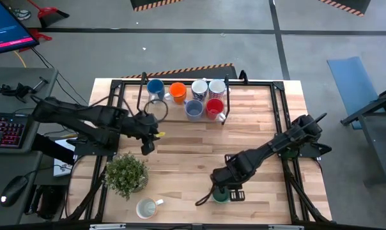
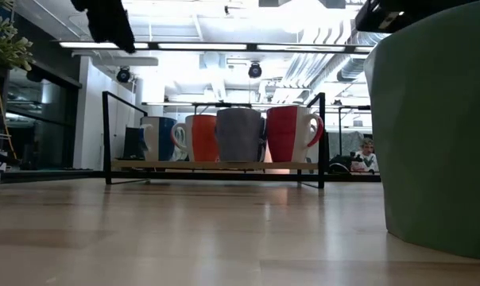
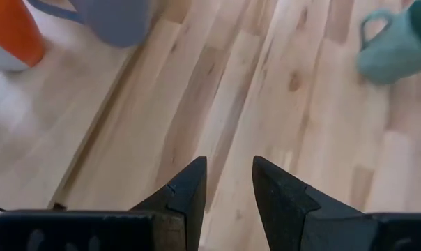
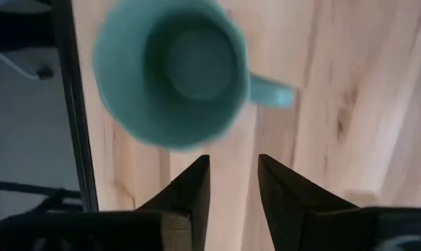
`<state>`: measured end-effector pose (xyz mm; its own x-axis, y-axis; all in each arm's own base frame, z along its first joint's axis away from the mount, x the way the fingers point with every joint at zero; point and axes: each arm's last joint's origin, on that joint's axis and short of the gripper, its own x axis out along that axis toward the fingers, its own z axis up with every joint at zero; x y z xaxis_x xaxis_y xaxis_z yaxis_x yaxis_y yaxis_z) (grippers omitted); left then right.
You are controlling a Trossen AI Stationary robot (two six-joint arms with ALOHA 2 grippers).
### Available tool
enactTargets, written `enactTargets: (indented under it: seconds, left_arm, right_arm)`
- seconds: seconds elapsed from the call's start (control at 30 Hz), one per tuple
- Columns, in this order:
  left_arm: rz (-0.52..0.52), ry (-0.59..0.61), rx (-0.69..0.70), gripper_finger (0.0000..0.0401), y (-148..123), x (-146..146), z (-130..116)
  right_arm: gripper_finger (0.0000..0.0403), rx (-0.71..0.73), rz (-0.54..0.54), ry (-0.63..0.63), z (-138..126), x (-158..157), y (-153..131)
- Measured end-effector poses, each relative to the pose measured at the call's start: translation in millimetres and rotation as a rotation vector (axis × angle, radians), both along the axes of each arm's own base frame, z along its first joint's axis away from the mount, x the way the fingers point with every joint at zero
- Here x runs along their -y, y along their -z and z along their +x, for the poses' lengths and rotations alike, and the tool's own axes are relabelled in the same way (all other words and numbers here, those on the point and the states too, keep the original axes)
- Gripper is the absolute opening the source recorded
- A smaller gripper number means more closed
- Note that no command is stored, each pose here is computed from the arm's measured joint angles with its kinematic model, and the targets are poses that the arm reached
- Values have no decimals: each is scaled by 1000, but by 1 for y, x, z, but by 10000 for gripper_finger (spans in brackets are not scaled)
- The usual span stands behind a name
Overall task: Place coffee mugs
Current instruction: Move the green mug to the center of the table
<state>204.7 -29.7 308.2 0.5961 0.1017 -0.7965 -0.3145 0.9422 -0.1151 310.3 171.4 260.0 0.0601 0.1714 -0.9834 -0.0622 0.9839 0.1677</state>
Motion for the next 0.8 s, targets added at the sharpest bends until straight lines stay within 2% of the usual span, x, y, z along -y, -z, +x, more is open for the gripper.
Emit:
enactTargets:
  seconds: [0.3,0.5,0.8]
  left_arm:
    - [68,58,-185,108,25,3,16]
    - [89,66,-311,108,30,1,5]
    - [115,56,-449,108,33,0,-9]
  right_arm:
    - [99,135,61,32,12,-8,1]
    - [99,194,10,51,19,-9,6]
    - [99,168,-10,35,26,-13,23]
